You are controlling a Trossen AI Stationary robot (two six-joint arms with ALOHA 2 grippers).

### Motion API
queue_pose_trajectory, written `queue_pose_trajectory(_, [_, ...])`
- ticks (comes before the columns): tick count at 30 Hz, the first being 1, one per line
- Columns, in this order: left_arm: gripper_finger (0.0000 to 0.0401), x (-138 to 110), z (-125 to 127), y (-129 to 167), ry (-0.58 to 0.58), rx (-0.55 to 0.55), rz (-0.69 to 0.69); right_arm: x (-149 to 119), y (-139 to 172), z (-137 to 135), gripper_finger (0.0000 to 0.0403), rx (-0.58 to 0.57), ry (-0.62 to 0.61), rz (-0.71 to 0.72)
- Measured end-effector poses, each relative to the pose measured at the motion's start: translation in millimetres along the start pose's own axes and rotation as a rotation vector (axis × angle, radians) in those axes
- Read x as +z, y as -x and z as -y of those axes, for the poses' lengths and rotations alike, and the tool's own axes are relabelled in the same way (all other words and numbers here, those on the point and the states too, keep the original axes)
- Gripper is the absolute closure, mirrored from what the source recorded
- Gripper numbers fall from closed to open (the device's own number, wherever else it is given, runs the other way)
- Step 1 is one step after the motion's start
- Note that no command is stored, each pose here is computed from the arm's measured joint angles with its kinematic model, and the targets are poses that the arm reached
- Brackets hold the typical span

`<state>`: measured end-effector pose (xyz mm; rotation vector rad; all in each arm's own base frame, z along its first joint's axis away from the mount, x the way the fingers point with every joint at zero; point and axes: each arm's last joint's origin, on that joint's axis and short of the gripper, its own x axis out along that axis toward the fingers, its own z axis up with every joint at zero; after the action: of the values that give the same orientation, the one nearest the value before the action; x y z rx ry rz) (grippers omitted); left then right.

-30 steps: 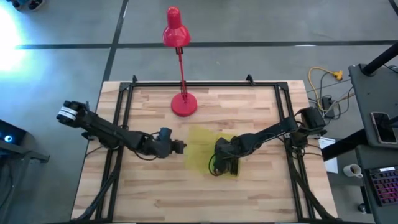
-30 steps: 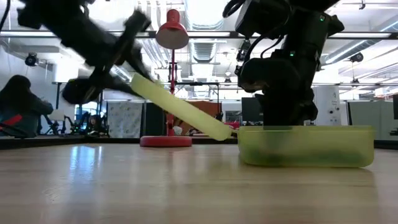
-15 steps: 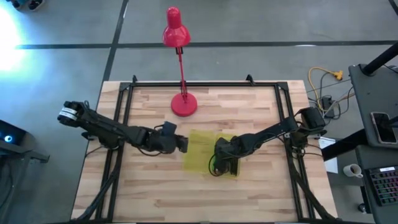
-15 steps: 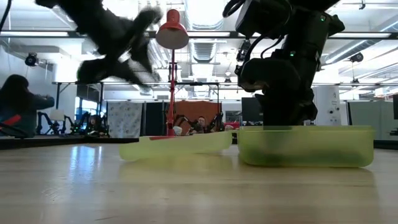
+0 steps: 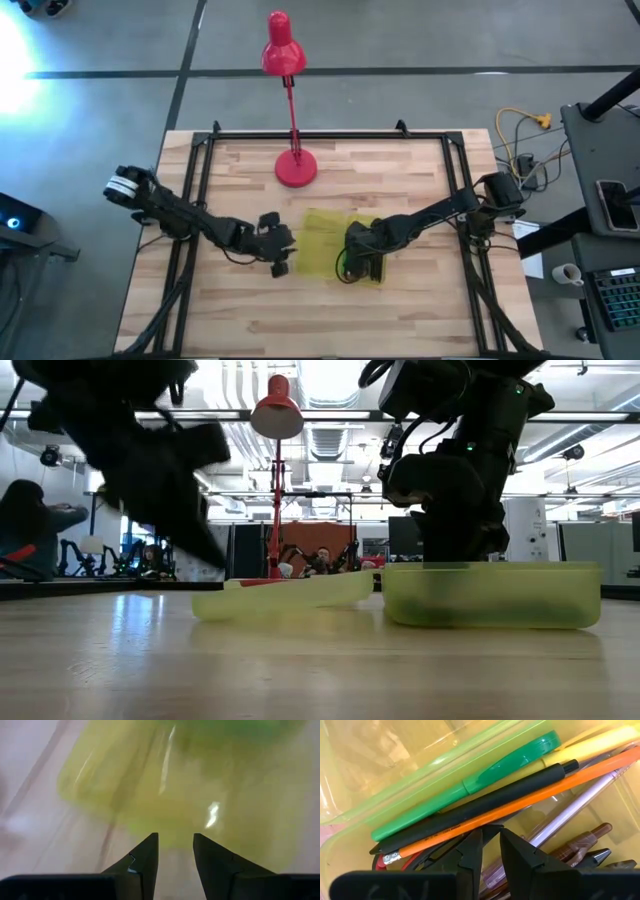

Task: Pick & place school supplies into a supply box
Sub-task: Close the yellow supply box

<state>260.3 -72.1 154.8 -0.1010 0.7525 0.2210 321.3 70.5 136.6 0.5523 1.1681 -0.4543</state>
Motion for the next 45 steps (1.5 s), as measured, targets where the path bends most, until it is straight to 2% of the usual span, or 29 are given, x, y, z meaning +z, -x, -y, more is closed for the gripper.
queue_pose_trajectory(3, [0.0293, -7.9, -1.2, -9.9, -0.043, 0.083, -0.080, -0.1, 0.0, 0.1, 0.0344, -0.001, 0.000, -0.001])
queue_pose_trajectory(5, [0.0293, -6.2, 0.1, -12.8, -0.048, 0.113, -0.078, -0.1, 0.0, 0.3, 0.0344, -0.004, 0.000, 0.000])
queue_pose_trajectory(8, [0.0293, -4.1, 1.8, -15.0, -0.074, 0.115, -0.074, -0.1, 0.0, 0.3, 0.0344, -0.005, 0.000, 0.000])
queue_pose_trajectory(15, [0.0293, -12.8, 1.4, -17.9, -0.294, 0.064, -0.171, -0.1, 0.0, 0.4, 0.0344, -0.005, 0.000, 0.000])
queue_pose_trajectory(22, [0.0293, -11.4, -4.9, -28.2, -0.294, 0.075, -0.163, -0.2, -0.1, 0.5, 0.0344, -0.005, 0.000, -0.001])
queue_pose_trajectory(29, [0.0293, -6.5, 0.6, -55.0, -0.389, 0.100, -0.203, -1.0, 0.0, 1.4, 0.0344, -0.011, 0.002, -0.011])
queue_pose_trajectory(34, [0.0293, 7.3, 5.8, -56.1, -0.380, 0.098, -0.168, -2.9, 0.2, 2.7, 0.0344, -0.017, 0.006, -0.038])
queue_pose_trajectory(41, [0.0293, 24.7, 1.0, -27.5, -0.351, 0.094, -0.096, -4.0, 0.5, 4.0, 0.0344, -0.030, 0.032, -0.054])
queue_pose_trajectory(45, [0.0293, 32.1, -2.5, -11.3, -0.271, 0.091, -0.039, -4.1, 0.5, 4.1, 0.0344, -0.031, 0.038, -0.054])
